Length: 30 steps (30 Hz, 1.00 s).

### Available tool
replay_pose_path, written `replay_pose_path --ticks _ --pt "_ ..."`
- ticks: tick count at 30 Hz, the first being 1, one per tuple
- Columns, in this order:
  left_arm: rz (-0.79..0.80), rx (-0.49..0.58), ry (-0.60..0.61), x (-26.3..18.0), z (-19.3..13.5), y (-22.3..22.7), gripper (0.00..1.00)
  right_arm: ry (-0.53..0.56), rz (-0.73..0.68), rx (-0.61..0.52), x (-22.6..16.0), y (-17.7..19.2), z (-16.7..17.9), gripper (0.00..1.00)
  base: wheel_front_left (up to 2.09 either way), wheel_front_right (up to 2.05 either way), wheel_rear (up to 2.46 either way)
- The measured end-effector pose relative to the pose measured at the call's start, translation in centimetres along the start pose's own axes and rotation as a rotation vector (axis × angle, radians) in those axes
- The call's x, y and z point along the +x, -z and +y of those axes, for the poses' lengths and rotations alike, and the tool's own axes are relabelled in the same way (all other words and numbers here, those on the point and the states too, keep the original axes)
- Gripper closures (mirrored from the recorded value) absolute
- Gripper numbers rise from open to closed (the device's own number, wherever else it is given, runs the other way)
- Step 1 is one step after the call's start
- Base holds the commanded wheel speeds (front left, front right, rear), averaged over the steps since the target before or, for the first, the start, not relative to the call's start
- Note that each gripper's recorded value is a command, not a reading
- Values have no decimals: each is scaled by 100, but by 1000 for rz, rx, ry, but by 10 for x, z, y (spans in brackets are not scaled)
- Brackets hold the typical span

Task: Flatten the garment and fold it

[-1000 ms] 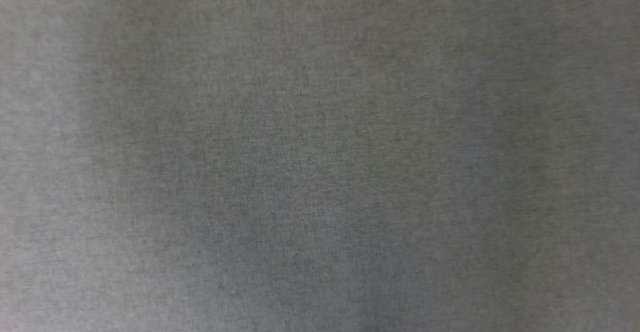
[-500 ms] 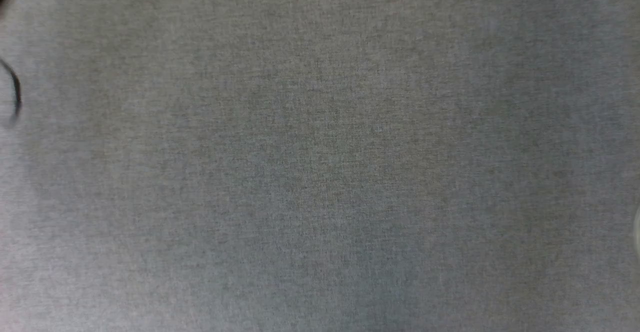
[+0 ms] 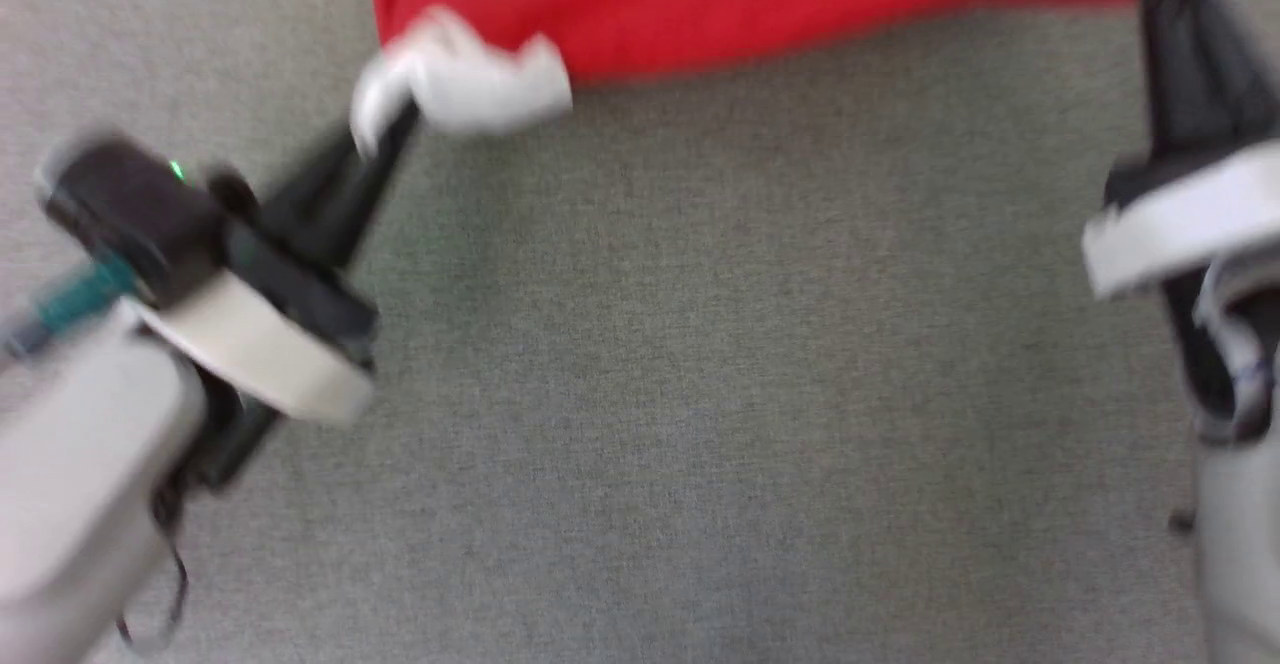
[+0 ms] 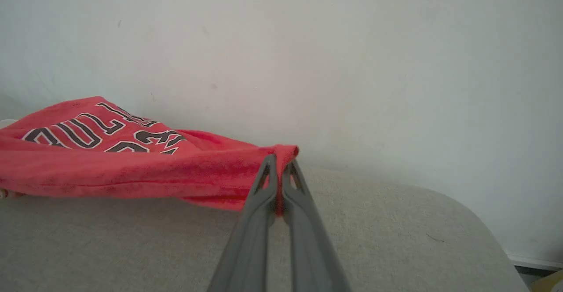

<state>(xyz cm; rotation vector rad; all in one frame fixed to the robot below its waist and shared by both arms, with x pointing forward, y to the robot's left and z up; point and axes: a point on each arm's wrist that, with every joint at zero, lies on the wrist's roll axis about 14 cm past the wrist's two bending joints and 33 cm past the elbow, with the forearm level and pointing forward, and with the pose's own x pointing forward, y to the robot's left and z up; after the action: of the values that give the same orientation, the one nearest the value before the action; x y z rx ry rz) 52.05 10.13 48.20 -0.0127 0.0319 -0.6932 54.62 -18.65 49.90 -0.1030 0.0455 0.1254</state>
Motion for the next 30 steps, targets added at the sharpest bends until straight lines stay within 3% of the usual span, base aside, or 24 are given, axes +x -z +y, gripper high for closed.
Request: replay_pose_path --ticks 18,30 --pt "351 -163 -44 -126 -89 70 100 80 360 128 -150 78 -2 100 0 0 0" --pt "564 -312 -63 -184 -131 91 100 12 651 234 -231 120 28 100 0 0 0"
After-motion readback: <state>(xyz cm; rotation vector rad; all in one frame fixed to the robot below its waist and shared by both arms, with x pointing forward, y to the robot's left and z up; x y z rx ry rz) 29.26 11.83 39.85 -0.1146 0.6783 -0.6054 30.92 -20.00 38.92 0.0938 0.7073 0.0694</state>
